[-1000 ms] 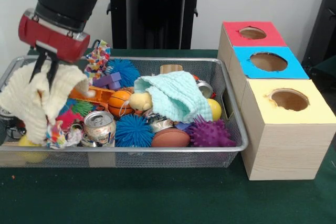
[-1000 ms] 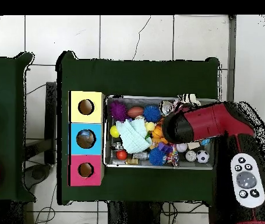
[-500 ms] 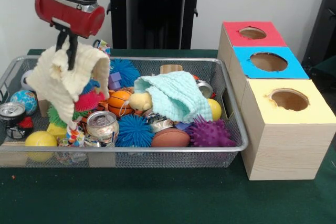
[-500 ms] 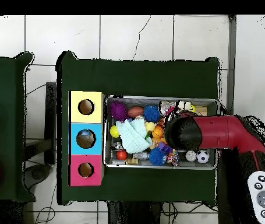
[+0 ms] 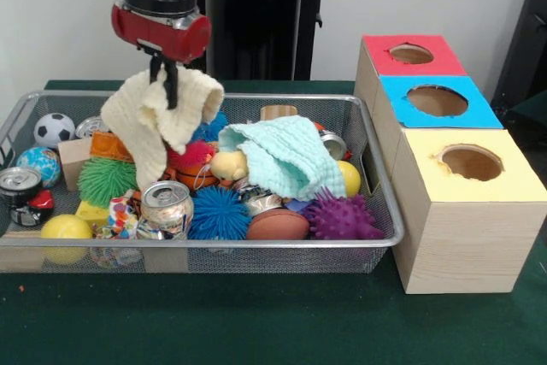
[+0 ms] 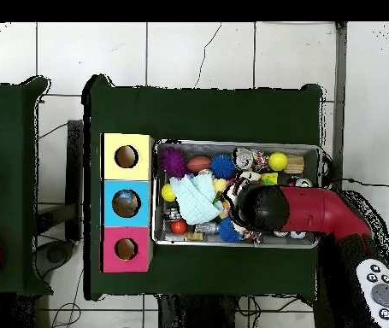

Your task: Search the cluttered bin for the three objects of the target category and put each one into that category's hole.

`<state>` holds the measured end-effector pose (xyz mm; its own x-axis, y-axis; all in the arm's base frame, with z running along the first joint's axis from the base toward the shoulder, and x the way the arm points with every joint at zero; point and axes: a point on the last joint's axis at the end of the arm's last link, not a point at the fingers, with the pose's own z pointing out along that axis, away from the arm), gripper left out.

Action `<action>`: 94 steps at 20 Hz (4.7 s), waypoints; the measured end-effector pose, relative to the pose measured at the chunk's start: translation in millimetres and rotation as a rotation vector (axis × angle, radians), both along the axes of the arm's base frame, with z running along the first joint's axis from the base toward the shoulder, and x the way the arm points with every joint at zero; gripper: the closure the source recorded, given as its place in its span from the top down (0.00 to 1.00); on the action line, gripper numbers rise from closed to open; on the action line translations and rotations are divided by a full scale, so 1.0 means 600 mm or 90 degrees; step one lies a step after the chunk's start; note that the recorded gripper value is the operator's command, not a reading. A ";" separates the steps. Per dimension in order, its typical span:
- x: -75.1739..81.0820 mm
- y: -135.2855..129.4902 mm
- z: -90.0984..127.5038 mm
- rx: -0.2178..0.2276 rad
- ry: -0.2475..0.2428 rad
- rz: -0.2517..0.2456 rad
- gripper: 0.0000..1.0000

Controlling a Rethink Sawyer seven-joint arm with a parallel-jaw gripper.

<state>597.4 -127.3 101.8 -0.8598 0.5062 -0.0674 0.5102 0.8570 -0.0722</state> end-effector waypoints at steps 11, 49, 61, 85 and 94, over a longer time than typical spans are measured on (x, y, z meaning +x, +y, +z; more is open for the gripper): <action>-0.024 0.080 -0.018 0.030 0.032 0.022 0.00; 0.044 0.056 -0.129 -0.131 -0.070 0.201 0.00; 0.048 -0.063 -0.156 -0.320 -0.095 0.369 0.00; 0.001 -0.364 -0.163 -0.305 -0.100 0.113 1.00; 0.027 -0.335 -0.150 -0.277 -0.096 0.086 1.00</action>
